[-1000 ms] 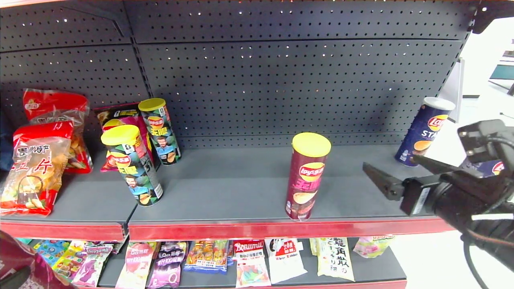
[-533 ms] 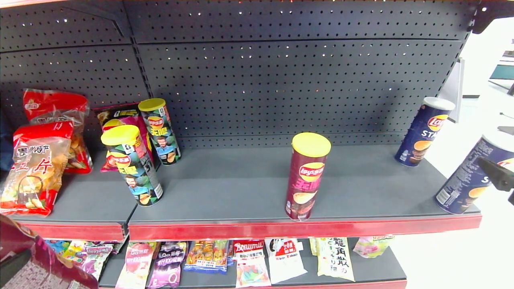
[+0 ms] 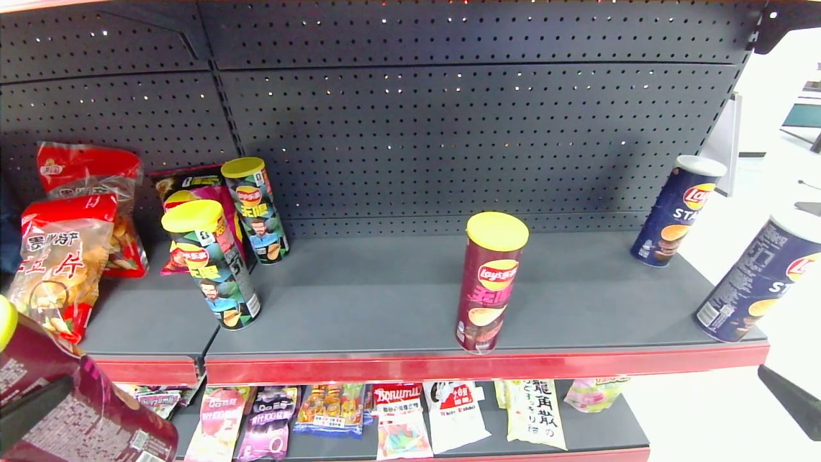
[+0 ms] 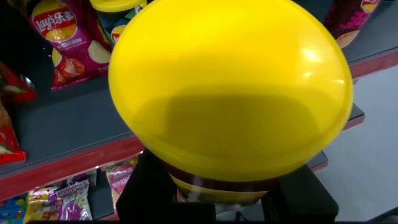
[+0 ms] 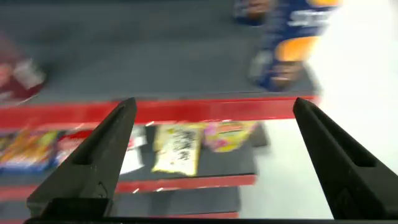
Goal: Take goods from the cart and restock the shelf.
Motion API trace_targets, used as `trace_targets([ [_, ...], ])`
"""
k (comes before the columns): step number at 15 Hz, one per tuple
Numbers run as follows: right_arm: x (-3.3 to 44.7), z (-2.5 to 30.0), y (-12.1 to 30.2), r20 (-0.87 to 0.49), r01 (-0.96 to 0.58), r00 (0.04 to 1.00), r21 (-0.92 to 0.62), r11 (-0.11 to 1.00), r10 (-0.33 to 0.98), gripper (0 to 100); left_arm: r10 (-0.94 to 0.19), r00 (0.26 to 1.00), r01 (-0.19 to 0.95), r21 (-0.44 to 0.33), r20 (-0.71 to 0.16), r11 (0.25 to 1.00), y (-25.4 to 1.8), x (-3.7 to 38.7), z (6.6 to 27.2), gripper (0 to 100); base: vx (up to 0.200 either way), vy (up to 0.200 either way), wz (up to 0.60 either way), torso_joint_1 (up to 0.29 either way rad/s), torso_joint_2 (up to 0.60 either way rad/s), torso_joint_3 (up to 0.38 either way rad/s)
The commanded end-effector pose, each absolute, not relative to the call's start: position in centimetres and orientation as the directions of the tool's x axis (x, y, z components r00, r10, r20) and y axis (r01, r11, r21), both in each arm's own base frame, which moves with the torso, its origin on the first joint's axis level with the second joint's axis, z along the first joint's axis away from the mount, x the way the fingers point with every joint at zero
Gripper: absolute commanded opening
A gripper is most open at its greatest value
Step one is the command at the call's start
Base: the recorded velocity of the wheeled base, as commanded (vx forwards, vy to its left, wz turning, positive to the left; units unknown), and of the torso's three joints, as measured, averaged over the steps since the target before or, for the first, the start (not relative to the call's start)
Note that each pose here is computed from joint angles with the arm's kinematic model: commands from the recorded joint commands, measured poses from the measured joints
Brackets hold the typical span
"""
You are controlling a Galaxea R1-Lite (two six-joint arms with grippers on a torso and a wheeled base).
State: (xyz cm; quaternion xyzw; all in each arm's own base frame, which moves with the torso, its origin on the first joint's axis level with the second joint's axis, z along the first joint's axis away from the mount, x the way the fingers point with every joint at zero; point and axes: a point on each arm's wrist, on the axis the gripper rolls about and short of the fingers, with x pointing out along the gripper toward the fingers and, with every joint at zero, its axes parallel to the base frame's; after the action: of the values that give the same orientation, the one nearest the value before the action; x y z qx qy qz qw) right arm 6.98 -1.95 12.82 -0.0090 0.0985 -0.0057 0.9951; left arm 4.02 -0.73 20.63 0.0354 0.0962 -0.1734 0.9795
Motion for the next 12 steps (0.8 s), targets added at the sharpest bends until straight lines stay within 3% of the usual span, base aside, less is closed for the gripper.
trace_targets([
  [1, 6.2, 12.4, -0.4, -0.185, -0.201, 0.963, -0.011, 0.979, 0.196, 100, -0.344, 0.916, 0.358, 0.030, -0.207, 0.933, -0.8, 4.1, 20.6, 0, 0.000, 0.000, 0.00, 0.000, 0.00, 0.000],
  [4, 2.6, 11.6, 0.6, -0.085, -0.307, 0.949, -0.050, 0.950, 0.302, 100, -0.349, 0.915, 0.362, 0.032, -0.203, 0.932, -0.8, 4.1, 20.7, 0, 0.000, 0.000, 0.00, 0.000, 0.00, 0.000],
  [6, -1.3, 9.2, 0.7, -0.009, -0.139, 0.990, -0.083, 0.987, 0.139, 100, -0.350, 0.917, 0.363, 0.037, -0.193, 0.931, -0.8, 4.0, 20.8, 0, 0.000, 0.000, 0.00, 0.000, 0.00, 0.000],
  [9, -1.5, 8.4, 0.2, -0.034, 0.106, 0.994, -0.079, 0.991, -0.109, 100, -0.397, 0.897, 0.410, 0.029, -0.196, 0.912, -0.9, 4.2, 20.9, 0, 0.000, 0.000, 0.00, 0.000, 0.00, 0.000],
  [12, -1.5, 8.3, 0.2, -0.046, 0.123, 0.991, -0.019, 0.992, -0.124, 100, -0.470, 0.860, 0.481, 0.009, -0.197, 0.877, -1.0, 4.2, 20.7, 0, 0.000, 0.000, 0.00, 0.000, 0.00, 0.000],
])
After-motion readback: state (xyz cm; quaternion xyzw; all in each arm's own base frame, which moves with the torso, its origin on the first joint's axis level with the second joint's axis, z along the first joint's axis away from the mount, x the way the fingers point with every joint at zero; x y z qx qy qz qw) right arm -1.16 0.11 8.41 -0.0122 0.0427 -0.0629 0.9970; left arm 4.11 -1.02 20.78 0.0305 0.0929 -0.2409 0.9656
